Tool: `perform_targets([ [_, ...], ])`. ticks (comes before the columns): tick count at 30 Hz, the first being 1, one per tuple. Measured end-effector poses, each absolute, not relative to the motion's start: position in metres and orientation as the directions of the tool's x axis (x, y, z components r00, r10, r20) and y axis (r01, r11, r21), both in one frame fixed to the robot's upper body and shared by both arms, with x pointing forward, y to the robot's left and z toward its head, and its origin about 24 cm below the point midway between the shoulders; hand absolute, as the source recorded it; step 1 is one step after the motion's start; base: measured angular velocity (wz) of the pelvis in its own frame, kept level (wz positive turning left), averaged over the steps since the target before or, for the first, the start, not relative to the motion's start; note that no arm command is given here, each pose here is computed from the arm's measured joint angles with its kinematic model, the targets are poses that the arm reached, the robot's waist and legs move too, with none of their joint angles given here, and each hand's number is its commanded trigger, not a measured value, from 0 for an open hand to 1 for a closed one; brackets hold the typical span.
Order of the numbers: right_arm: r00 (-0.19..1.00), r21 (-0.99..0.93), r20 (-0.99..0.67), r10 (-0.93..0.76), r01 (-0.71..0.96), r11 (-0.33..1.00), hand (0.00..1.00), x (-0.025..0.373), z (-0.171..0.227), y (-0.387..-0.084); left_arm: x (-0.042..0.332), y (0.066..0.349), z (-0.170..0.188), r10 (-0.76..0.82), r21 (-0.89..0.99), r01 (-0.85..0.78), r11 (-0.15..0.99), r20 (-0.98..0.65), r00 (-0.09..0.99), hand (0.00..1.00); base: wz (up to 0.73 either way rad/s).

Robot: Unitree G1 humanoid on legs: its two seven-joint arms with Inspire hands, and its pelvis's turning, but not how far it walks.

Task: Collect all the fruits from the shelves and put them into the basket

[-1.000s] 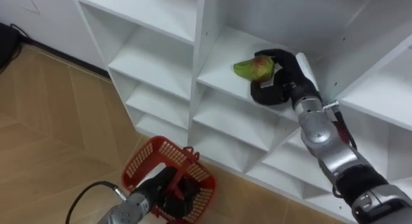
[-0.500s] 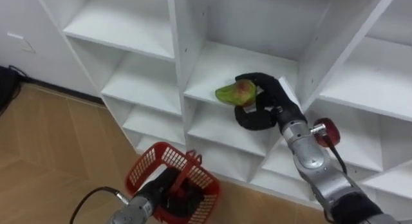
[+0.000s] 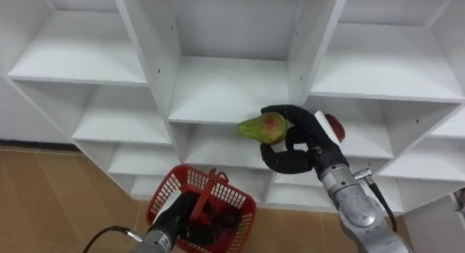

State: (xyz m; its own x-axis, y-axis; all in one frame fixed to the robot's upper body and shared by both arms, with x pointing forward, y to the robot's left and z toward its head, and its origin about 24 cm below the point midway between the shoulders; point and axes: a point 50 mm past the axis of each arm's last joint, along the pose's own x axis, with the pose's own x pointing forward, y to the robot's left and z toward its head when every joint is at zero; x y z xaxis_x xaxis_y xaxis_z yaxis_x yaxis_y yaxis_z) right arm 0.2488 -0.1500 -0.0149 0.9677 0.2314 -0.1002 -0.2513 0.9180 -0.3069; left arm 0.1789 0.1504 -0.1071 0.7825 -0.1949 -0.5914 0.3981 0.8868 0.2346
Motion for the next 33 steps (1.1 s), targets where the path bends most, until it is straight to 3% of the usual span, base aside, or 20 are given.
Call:
perform_targets([
  [21,0.955,-0.324,-0.2,0.217,-0.273,0.906,1.0,0.217,-0.036,-0.157,0.184,0.154,-0.103,-0.164,0.216,0.332,0.918,-0.557,0.814,1.0,-0.13],
  [33,0.91,-0.306,-0.36,0.205,-0.323,0.895,1.0,0.197,-0.066,-0.164,0.19,0.148,-0.097,-0.182,0.175,0.311,0.934,-0.516,0.837,1.0,-0.01],
])
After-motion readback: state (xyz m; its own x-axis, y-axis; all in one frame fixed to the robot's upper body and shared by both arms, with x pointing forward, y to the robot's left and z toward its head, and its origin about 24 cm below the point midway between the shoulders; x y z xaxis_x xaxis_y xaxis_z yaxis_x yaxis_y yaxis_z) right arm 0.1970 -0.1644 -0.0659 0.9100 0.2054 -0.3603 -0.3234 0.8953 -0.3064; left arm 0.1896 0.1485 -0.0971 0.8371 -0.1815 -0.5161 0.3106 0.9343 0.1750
